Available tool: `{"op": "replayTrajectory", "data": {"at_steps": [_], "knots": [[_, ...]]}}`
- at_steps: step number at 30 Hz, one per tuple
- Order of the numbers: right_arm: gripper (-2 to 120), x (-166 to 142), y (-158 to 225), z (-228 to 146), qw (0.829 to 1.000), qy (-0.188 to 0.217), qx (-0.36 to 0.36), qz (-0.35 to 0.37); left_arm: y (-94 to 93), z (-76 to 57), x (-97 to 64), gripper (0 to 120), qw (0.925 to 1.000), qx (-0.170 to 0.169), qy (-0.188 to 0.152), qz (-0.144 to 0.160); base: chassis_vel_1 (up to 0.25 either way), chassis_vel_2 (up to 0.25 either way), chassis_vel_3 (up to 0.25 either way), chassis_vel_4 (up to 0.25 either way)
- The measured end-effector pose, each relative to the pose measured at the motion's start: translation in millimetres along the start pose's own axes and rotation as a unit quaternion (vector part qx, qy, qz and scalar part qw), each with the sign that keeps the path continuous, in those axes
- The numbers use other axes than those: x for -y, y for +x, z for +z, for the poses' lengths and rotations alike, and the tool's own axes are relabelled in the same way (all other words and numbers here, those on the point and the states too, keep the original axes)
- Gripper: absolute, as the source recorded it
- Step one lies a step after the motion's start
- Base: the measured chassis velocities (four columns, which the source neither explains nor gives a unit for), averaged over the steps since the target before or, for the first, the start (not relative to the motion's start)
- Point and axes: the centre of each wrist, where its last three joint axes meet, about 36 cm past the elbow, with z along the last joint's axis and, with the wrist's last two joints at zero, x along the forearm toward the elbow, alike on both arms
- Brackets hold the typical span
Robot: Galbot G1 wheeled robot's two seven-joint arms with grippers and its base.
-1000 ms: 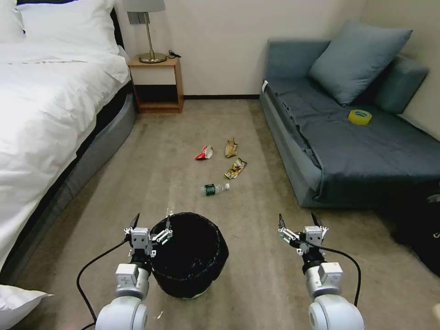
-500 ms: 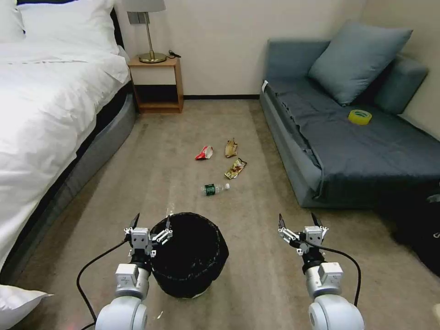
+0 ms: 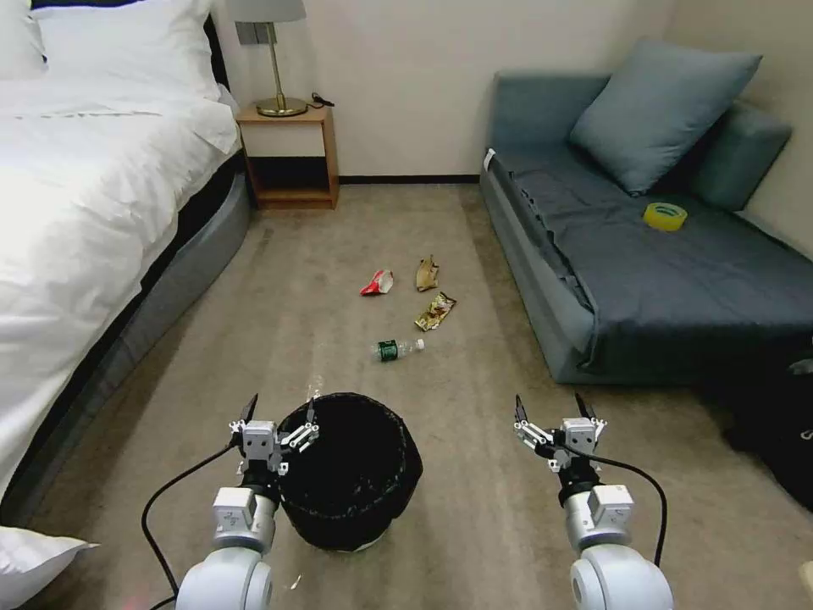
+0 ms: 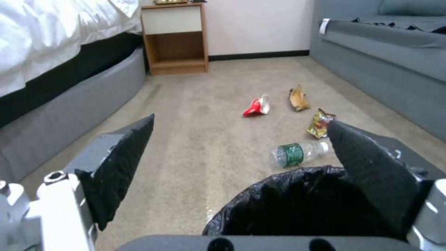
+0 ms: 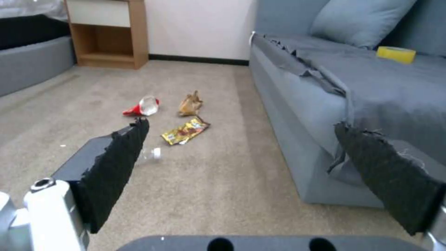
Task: Pick up the trash bin, then pick up the garbage on the floor and place it into the trash bin.
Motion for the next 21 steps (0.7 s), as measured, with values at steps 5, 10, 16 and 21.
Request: {"op": "replayTrajectory", "data": {"at_steps": [5, 10, 16, 21], "knots": [[100, 0, 0, 0, 1.0, 0.0, 0.0, 0.0, 0.0, 0.0, 0.0, 100, 1.0, 0.0, 0.0, 0.0, 0.0, 0.0, 0.0, 0.0], [100, -1, 0, -3, 1.0, -0.002, -0.001, 0.002, -0.2, -0.5, -0.1, 100, 1.0, -0.001, 0.001, 0.0, 0.0, 0.0, 0.0, 0.0], [100, -13, -4, -50, 0.999, -0.031, -0.004, 0.032, -7.9, -26.6, -8.2, 100, 0.9995, -0.014, 0.025, -0.013, 0.0, 0.0, 0.0, 0.0], [100, -19, 0, -92, 0.996, -0.063, -0.004, 0.059, -11.5, -47.2, -14.6, 100, 0.9986, -0.026, 0.043, -0.017, 0.0, 0.0, 0.0, 0.0]]}}
